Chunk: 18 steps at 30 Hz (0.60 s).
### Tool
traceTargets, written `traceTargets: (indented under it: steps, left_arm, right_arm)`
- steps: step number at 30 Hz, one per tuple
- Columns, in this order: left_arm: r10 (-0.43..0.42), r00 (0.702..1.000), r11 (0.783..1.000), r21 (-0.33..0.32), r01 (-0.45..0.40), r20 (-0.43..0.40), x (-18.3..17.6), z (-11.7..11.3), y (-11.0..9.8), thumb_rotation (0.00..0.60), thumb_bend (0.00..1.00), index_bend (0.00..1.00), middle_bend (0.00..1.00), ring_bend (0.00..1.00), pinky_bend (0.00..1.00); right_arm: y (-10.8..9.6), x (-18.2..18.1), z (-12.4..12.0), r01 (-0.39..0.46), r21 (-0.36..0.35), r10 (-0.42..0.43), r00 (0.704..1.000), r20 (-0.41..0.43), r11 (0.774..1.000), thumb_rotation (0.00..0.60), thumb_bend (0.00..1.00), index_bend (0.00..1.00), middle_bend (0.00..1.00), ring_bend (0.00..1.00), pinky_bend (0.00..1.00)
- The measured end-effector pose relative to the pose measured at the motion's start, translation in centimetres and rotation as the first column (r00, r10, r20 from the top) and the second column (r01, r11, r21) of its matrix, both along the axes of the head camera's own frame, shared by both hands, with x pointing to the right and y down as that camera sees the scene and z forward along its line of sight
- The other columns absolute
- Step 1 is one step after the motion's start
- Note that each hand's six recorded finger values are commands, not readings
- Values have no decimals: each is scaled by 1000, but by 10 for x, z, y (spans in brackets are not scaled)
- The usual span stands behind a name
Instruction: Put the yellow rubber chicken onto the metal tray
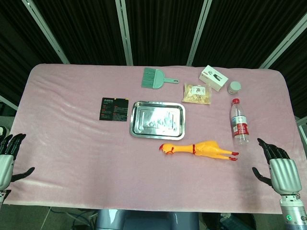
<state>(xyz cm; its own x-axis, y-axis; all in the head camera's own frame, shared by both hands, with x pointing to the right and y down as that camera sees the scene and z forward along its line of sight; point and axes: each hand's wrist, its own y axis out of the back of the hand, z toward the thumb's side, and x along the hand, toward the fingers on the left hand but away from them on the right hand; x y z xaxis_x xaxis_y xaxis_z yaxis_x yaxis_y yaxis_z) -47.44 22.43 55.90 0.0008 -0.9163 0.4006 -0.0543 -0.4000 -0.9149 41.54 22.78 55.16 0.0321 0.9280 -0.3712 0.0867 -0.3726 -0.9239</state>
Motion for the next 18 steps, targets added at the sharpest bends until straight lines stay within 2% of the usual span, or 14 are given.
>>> traceTargets:
  steps: [9,18]
  left_arm:
    - [-2,1000,1000,-2,2,0,0,-1,2,600,13,83,94,48,29]
    - [5,1000,1000,11,-4,-9,3,-4,0,600,13,83,94,48,30]
  right_arm:
    - [-2,-6,4,19,-11,-19,1000,17,1000,600,272,123,243,225,265]
    - [-12,-27,2,83,-13,-81,992,96,996,600,272,124,243,226,273]
